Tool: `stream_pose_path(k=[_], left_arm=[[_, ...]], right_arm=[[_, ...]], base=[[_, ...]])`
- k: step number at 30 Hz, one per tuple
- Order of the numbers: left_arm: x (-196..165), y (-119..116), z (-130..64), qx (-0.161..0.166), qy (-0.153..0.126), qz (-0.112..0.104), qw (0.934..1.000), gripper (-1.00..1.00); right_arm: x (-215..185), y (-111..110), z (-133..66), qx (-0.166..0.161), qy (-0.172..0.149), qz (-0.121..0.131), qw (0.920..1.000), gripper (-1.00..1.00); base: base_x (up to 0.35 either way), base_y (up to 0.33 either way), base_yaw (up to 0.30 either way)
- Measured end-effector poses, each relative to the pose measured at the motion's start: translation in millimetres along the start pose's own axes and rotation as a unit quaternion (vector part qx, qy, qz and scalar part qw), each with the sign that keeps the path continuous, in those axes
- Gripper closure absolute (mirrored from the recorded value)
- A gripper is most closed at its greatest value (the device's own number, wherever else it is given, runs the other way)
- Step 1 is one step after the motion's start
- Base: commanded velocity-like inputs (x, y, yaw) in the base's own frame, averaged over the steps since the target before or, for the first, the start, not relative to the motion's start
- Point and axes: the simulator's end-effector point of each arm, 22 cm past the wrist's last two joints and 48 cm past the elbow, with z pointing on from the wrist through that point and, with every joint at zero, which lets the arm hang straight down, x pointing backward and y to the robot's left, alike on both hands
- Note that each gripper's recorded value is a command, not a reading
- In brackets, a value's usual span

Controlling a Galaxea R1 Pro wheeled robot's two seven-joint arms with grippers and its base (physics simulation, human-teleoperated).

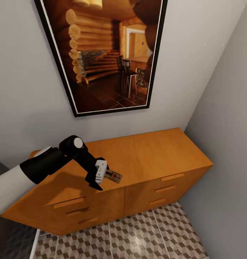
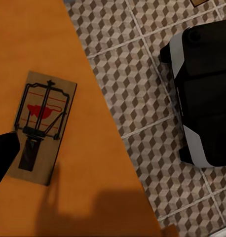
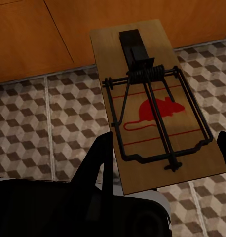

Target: Take the four mousetraps from the cabinet in the bathroom and place them on the bathroom floor. Make sure all four end up on the same floor surface, and ensure that at least two of them are either under or directly next to the same bathroom sink.

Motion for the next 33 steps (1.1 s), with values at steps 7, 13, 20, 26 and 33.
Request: stream_pose_path(k=[7,13,20,26,33], left_arm=[[2.5,0.4,-0.8,-0.001,0.001,-0.002,1.0,-1.0],[3.1,0.4,-0.6,-0.001,0.002,-0.003,1.0,-1.0],[3.3,0.2,-0.3,0.0,0.002,-0.003,1.0,-1.0],[3.7,0.3,-0.3,0.0,0.002,-0.003,1.0,-1.0],[3.2,0.3,-0.6,0.0,0.002,-0.003,1.0,-1.0]], right_arm=[[0.0,0.1,0.0,0.0,0.0,0.0,1.0,1.0],[0.0,0.1,0.0,0.0,0.0,0.0,1.0,1.0],[0.1,0.2,-0.2,0.0,0.0,0.0,1.0,1.0],[0.0,0.3,0.0,-0.001,0.0,-0.001,1.0,1.0],[0.0,0.4,0.0,-0.001,0.0,-0.001,1.0,1.0]], base=[[0.0,0.0,0.0],[0.0,0.0,0.0],[0.06,0.053,0.0],[0.022,0.018,0.0],[0.003,0.002,0.0]])
